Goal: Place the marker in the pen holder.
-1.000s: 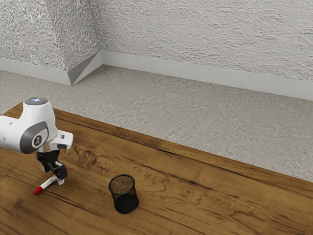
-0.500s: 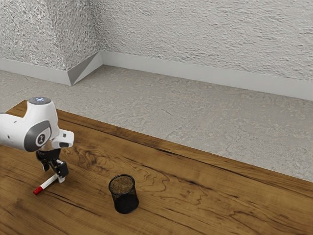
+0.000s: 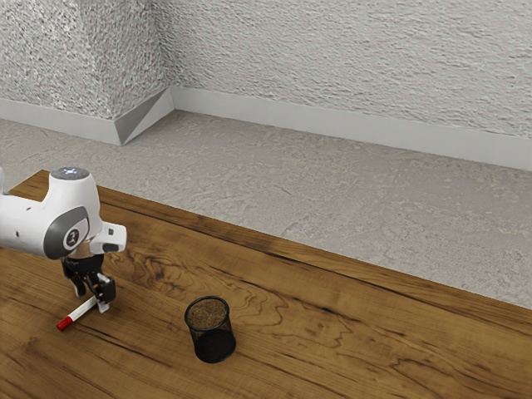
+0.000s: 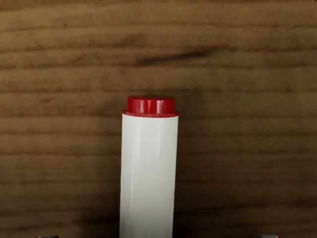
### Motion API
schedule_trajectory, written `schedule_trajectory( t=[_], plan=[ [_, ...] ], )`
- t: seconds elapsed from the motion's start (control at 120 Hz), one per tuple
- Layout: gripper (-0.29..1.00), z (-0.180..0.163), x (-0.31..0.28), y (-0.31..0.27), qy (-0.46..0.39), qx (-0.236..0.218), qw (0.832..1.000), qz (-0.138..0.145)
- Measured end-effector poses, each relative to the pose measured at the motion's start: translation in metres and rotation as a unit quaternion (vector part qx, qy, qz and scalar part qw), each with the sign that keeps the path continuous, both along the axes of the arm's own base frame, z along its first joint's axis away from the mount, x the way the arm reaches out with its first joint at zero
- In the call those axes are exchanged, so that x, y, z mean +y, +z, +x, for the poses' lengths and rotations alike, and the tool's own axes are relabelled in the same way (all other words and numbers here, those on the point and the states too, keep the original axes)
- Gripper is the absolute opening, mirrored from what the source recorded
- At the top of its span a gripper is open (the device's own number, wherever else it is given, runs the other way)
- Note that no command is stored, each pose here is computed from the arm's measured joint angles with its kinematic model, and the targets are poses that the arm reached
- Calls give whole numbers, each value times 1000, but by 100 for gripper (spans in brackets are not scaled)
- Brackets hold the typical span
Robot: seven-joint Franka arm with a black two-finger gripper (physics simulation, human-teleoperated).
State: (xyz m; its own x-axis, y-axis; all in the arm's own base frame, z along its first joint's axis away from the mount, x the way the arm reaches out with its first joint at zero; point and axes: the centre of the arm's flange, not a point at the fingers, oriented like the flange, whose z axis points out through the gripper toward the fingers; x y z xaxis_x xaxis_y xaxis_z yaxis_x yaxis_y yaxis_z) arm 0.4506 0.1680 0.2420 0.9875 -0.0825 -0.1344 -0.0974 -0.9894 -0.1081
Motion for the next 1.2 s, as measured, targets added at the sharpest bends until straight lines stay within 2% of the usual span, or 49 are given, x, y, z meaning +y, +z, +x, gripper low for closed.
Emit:
schedule_trajectory(
  t=[0.217,0.367,0.558,0.75,0.9,1.017,1.2],
  plan=[
    [23,0,0,0,3,-1,1000,0],
    [7,1,-1,0,3,-1,1000,4],
    [-3,1,-1,1,12,-3,1000,15],
    [-6,3,-1,11,25,-16,999,11],
    [-6,16,-22,55,10,-70,997,2],
    [-6,30,-50,100,-6,-137,991,-9],
    [-6,48,-169,172,-106,-252,961,-34]
  ],
)
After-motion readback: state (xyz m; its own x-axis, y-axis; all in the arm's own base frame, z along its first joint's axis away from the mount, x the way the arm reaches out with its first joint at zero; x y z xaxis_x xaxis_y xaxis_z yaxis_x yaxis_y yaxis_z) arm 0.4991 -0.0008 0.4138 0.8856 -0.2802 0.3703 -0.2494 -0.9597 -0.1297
